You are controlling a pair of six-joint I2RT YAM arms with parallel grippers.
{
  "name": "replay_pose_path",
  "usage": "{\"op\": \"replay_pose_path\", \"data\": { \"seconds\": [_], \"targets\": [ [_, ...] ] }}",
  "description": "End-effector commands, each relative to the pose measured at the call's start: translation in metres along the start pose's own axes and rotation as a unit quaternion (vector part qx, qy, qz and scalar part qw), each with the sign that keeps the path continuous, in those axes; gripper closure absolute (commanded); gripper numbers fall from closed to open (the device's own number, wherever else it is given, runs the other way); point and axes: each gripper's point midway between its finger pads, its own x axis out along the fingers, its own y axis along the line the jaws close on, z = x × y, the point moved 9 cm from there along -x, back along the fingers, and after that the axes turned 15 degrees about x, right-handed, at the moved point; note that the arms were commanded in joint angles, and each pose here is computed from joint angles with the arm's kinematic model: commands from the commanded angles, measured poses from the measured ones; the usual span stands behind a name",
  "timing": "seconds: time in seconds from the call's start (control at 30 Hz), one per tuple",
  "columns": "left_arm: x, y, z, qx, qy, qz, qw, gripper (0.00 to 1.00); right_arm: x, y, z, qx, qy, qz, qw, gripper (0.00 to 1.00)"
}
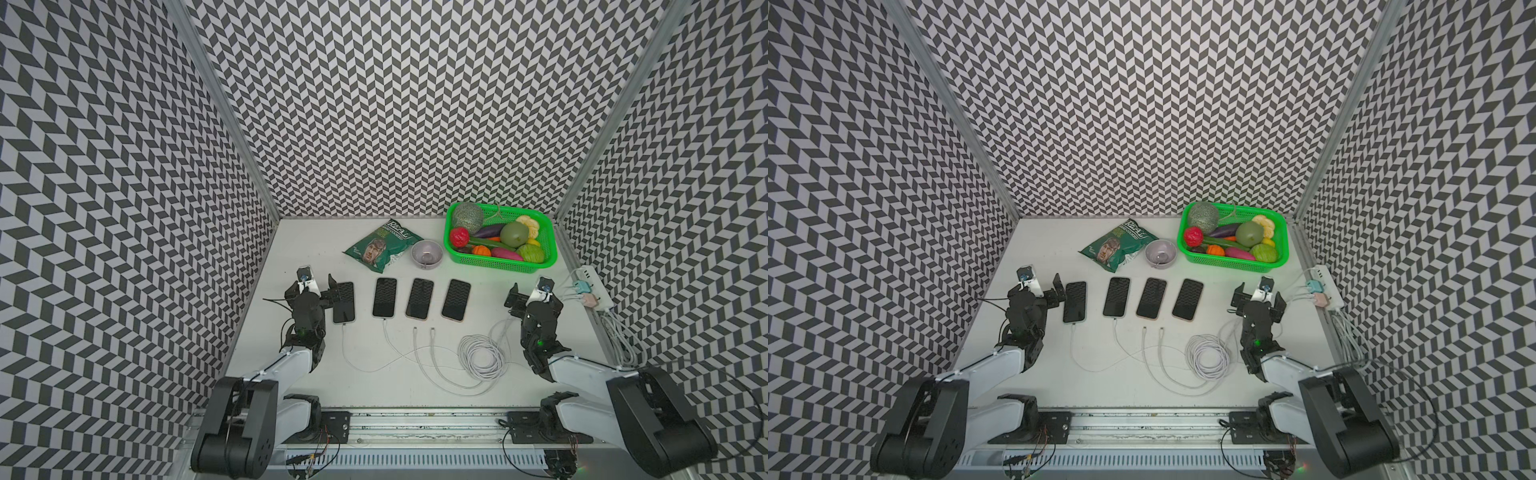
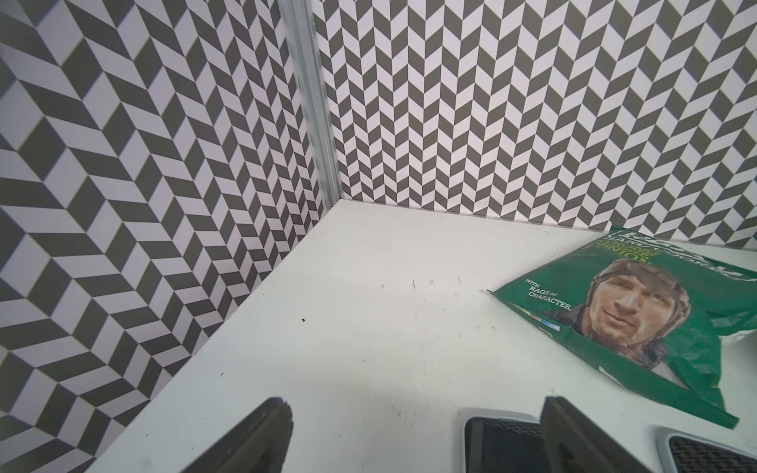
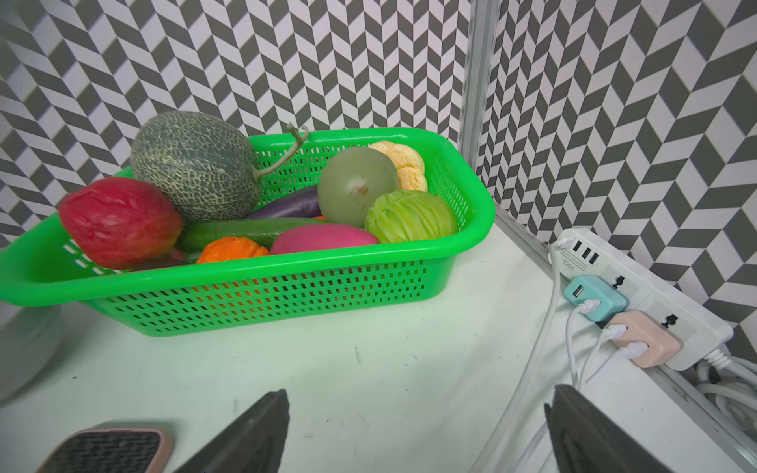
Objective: Unplug the charging cable from the phone
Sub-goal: Reset both arms
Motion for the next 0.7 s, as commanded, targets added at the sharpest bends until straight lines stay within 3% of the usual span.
{"op": "replay_pose_path", "data": {
  "seconds": [0.0, 0.23, 0.4, 0.47, 0.67],
  "targets": [
    [0.001, -0.001, 0.005, -0.004, -0.075, -0.018, 0.997, 0.0, 0.01, 0.022, 0.026, 0.03, -0.053, 0.066, 0.996, 0.0],
    [0.018, -0.015, -0.009, 0.034, -0.081, -0.064, 0.994, 0.0, 0.025, 0.029, 0.028, -0.027, -0.064, 0.086, 0.994, 0.0],
    [0.023, -0.011, -0.015, 0.02, -0.071, -0.07, 0.995, 0.0, 0.01, 0.005, 0.02, 0.009, -0.134, 0.088, 0.987, 0.0],
    [0.024, -0.01, -0.015, 0.016, -0.076, -0.067, 0.995, 0.0, 0.022, 0.001, 0.016, 0.013, -0.092, 0.084, 0.992, 0.0],
    [0.025, -0.008, -0.016, 0.012, -0.067, -0.067, 0.995, 0.0, 0.034, 0.003, 0.018, 0.016, -0.077, 0.081, 0.994, 0.0]
  ]
}}
